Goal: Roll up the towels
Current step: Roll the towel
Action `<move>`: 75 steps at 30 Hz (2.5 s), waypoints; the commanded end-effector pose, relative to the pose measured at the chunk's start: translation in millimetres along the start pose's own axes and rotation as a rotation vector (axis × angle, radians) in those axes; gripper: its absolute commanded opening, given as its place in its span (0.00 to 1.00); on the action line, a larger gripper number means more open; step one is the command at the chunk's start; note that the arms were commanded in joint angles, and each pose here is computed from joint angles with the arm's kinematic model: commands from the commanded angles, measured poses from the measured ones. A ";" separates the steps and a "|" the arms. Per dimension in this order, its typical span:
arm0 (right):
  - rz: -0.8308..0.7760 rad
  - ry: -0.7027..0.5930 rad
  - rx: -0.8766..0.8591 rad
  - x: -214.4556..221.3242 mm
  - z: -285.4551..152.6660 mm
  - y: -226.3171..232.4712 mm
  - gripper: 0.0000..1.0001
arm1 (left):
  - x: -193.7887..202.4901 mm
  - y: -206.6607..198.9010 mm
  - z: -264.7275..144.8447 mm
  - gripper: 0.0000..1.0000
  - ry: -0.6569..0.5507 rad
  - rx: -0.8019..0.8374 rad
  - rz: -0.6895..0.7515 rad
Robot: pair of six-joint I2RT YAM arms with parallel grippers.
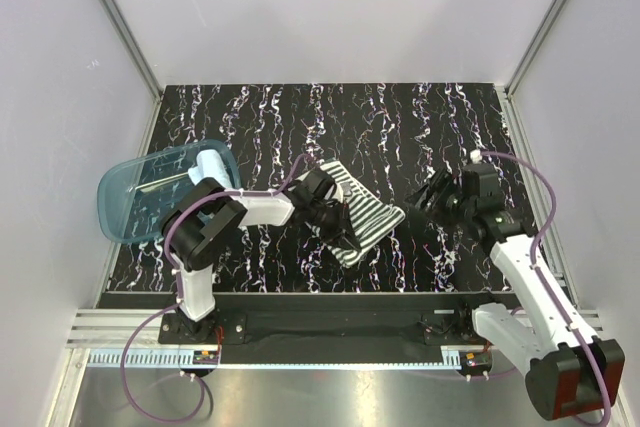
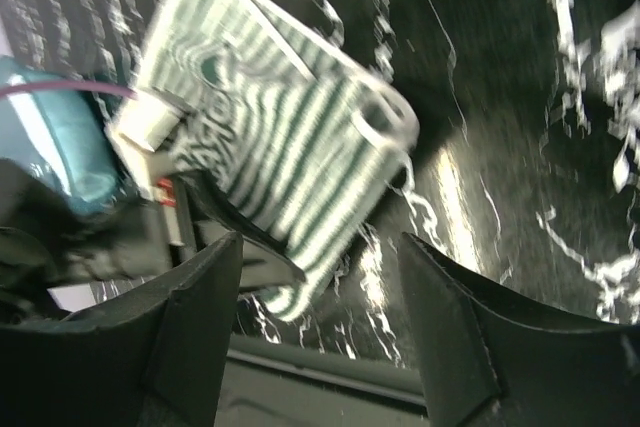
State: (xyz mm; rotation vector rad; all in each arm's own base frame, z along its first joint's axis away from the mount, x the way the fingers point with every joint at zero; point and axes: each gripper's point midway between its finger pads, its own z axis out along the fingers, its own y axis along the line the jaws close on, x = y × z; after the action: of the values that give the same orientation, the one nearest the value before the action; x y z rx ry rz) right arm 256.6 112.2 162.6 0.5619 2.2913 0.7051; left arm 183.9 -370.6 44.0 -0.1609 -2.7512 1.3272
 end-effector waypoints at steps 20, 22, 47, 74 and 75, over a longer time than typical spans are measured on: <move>0.195 0.171 -0.185 59.8 87.2 -13.4 0.67 | -7.6 1.2 -6.9 0.00 0.013 0.174 -0.213; 0.197 0.169 -0.191 60.3 91.3 -13.5 0.67 | -8.4 0.8 -7.1 0.00 0.010 0.181 -0.216; 0.136 0.221 -0.126 73.4 126.8 -22.3 0.26 | -21.4 -6.6 -16.8 0.17 -0.036 0.190 -0.191; 0.026 0.303 -0.001 68.1 112.2 -25.3 0.19 | -13.3 -60.8 -59.9 0.90 -0.396 -0.524 0.774; 0.028 0.303 0.000 67.7 112.7 -25.7 0.19 | -14.5 -54.1 -54.8 0.90 -0.396 -0.560 0.783</move>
State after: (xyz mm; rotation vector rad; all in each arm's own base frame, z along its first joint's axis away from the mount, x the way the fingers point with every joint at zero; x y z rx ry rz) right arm 277.1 167.9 32.8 0.5563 2.5893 0.8747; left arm 184.9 -365.8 124.7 -1.0632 -3.4138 0.8471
